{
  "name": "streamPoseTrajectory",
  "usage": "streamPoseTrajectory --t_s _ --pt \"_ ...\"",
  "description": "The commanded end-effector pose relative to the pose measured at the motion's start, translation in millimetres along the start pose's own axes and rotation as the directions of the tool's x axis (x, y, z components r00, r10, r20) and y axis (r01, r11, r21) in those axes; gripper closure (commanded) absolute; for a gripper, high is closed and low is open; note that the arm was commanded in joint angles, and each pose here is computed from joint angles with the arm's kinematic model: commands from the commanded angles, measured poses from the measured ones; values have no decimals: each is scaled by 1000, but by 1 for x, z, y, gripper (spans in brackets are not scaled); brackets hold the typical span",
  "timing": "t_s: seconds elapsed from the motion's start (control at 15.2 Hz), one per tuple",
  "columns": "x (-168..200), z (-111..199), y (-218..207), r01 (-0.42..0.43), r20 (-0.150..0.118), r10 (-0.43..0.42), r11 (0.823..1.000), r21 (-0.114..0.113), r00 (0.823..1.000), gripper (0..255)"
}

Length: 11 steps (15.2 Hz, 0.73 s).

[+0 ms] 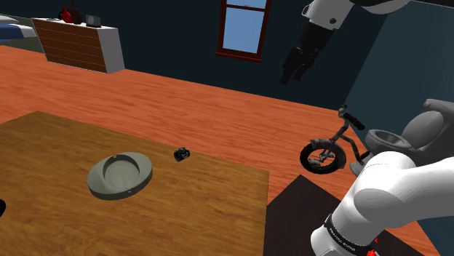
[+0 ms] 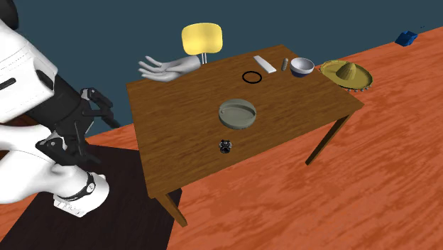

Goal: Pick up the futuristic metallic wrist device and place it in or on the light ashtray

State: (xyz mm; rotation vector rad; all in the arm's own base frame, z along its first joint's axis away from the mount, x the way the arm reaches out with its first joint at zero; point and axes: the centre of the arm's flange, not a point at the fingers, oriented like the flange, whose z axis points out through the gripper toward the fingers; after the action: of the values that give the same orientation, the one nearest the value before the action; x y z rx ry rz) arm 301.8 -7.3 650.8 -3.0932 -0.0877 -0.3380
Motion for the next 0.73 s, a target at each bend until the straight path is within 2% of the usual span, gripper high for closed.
streamPoseTrajectory --t_s 0.0,0.66 --pt "0 0 0 0 0 0 1000 0 1000 0" --pt "70 98 -67 -14 70 15 1000 -7 997 0"
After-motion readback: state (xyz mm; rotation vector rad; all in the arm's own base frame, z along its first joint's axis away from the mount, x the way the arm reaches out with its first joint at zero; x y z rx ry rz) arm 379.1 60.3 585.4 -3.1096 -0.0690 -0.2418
